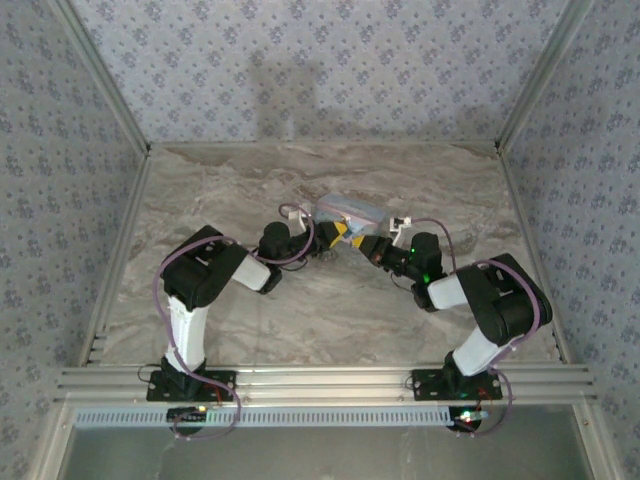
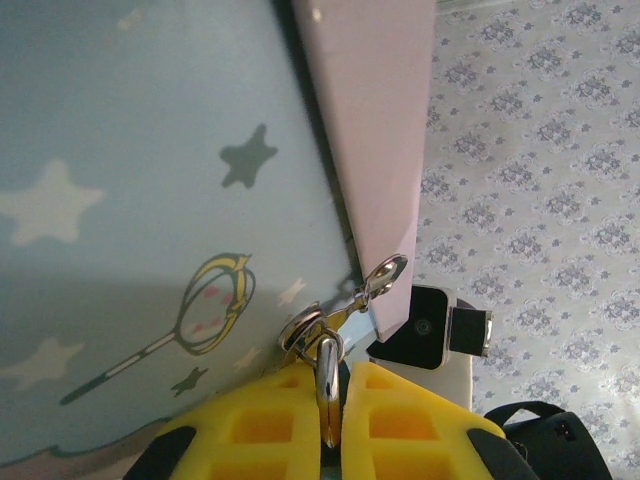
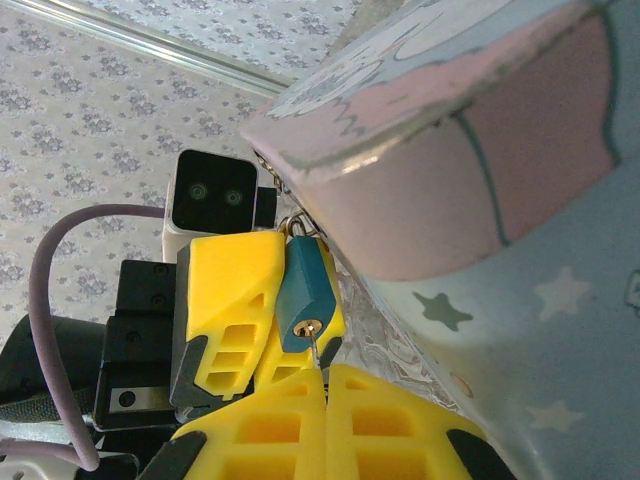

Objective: Unlock the padlock with the key

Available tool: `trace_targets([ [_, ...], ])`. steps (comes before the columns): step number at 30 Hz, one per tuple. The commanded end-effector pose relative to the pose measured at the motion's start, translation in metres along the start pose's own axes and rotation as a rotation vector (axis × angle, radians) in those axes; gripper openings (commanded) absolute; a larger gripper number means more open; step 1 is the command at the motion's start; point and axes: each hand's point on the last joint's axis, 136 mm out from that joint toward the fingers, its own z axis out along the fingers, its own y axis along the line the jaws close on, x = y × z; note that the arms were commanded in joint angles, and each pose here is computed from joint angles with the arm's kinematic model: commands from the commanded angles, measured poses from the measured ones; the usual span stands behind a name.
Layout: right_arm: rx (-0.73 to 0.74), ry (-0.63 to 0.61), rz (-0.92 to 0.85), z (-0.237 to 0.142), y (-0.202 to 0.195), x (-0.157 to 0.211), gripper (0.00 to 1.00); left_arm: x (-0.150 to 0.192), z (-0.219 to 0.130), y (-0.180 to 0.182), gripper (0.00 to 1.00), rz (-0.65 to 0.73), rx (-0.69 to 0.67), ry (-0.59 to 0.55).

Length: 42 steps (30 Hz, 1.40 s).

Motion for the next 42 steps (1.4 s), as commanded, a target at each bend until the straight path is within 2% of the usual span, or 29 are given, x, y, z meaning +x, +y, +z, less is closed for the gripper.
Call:
trace_targets([
  [1, -0.028, -0.005, -0.034, 0.003, 0.01, -0.007, 0.0, 0.006, 0.002, -0.044, 0.0, 0.067, 0.133, 0.037],
  [9, -0.05, -0.011, -0.049, 0.01, 0.019, -0.015, 0.0, 0.012, 0.002, -0.042, 0.0, 0.063, 0.131, 0.059],
  [18, 0.028, -0.014, -0.044, 0.018, 0.005, -0.022, 0.0, 0.019, 0.006, -0.048, 0.0, 0.065, 0.149, 0.101],
  [29, 0.053, -0.042, 0.015, 0.02, -0.006, -0.03, 0.0, 0.019, 0.006, -0.052, 0.0, 0.067, 0.156, 0.101],
  [35, -0.013, -0.048, 0.1, 0.024, -0.005, -0.035, 0.0, 0.02, 0.007, -0.052, 0.0, 0.066, 0.158, 0.103],
  [42, 0.068, 0.002, -0.072, 0.024, -0.001, -0.025, 0.0, 0.02, 0.006, -0.051, 0.0, 0.064, 0.155, 0.102],
])
